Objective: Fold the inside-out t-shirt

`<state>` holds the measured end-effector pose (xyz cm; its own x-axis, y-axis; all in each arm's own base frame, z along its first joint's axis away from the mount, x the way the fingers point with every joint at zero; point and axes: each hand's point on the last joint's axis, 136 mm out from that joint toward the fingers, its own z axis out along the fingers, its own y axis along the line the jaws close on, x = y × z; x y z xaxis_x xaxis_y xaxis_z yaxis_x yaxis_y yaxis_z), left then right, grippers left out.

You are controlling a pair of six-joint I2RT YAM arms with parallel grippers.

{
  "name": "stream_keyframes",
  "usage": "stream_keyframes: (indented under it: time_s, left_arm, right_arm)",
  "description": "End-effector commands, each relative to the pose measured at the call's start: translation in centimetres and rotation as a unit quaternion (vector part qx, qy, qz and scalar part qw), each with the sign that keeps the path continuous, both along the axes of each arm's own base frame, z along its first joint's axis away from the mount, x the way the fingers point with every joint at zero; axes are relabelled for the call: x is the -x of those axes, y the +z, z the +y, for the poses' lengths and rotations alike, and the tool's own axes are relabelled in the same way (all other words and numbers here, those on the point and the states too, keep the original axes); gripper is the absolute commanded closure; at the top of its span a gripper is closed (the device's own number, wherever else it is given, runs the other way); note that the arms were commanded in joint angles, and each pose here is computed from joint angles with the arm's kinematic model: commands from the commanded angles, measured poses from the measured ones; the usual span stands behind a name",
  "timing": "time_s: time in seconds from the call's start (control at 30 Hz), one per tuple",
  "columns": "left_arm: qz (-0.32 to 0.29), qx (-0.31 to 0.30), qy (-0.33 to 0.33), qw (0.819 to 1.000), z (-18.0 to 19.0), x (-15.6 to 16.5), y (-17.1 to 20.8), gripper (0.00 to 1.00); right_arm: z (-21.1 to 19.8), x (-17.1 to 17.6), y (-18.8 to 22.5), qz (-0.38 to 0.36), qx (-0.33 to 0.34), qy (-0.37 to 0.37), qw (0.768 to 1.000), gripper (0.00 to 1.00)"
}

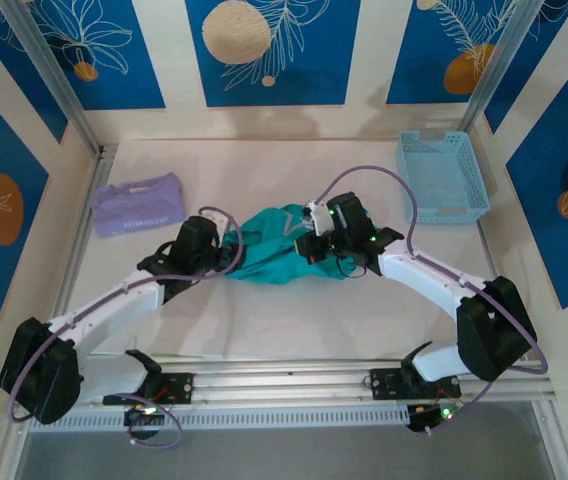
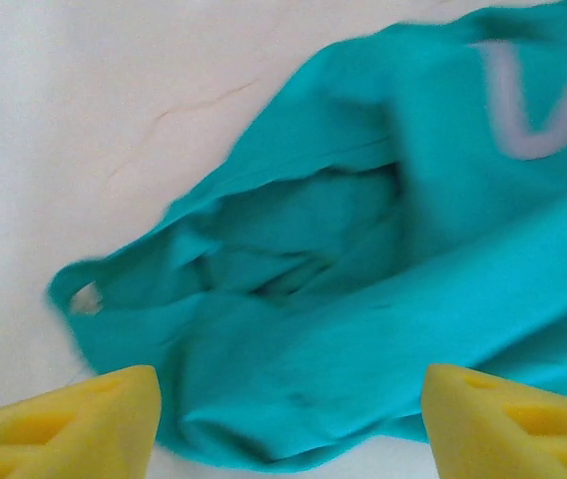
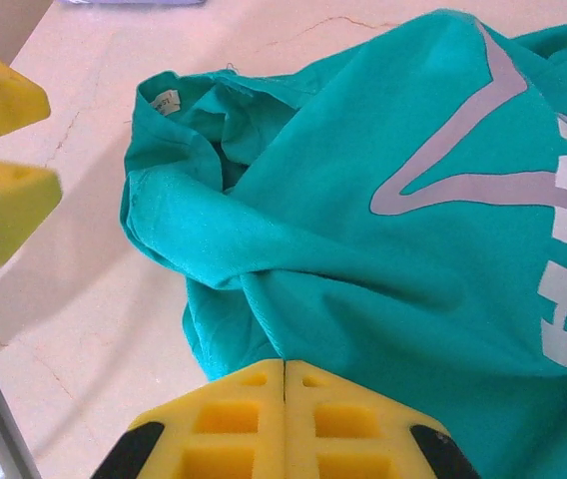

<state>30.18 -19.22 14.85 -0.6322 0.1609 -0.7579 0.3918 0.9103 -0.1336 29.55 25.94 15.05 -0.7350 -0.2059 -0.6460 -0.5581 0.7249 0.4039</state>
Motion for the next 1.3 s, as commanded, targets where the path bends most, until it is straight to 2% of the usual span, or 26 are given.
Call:
stream_keyframes:
  time_s: [0.0,0.17,0.33,0.4,0.5,0.6,0.7,0.77,0.87,0.93,1.1,1.27]
  left_arm:
    - [-0.027,0.007,-0.097,0.995,-3.8,0.1,1.1,0.29]
    - [0.007,-0.011,-0.153,0.988,-6.5,-0.5,-0.9,0.28]
    - [0.019,-0.021,-0.154,0.988,-7.6,-2.0,-2.3,0.31]
    - [0.023,-0.029,-0.143,0.989,-7.7,-2.7,-2.9,0.42]
    - [0.035,-0.032,-0.141,0.989,-8.1,-3.6,-3.6,0.67]
    - [0.040,-0.022,-0.139,0.989,-8.6,-4.1,-3.1,1.00]
    - [0.023,0.021,-0.139,0.990,-9.1,-4.3,0.8,1.00]
    - [-0.002,0.076,-0.144,0.987,-9.5,-3.6,5.7,1.00]
    - [-0.044,0.170,-0.155,0.972,-9.8,-2.0,12.6,1.00]
    - [-0.061,0.200,-0.158,0.965,-9.3,-1.2,15.2,1.00]
    - [-0.049,0.232,-0.175,0.956,-9.4,-0.2,16.8,1.00]
    - [-0.030,0.244,-0.190,0.951,-10.1,0.0,15.9,1.00]
  right_arm:
    - [0.1,0.5,0.3,0.009,-0.008,0.013,1.000,1.00]
    - [-0.5,0.5,0.5,0.006,-0.005,0.007,1.000,1.00]
    - [-1.0,0.7,0.4,0.004,-0.001,0.003,1.000,1.00]
    - [-1.3,0.8,0.4,0.002,0.003,0.000,1.000,1.00]
    - [-1.9,0.8,0.3,-0.005,0.011,-0.007,1.000,1.00]
    - [-2.7,0.4,1.4,-0.027,0.017,-0.015,0.999,1.00]
    - [-4.2,-0.3,3.8,-0.083,0.056,-0.026,0.995,1.00]
    - [-5.7,-0.8,6.6,-0.132,0.079,-0.041,0.987,1.00]
    - [-7.3,-0.5,10.8,-0.197,0.086,-0.060,0.975,1.00]
    - [-8.0,0.0,12.3,-0.223,0.081,-0.067,0.969,1.00]
    - [-9.0,-0.5,11.9,-0.227,0.095,-0.093,0.965,1.00]
    - [-10.8,-1.7,8.0,-0.147,0.152,-0.161,0.964,0.96]
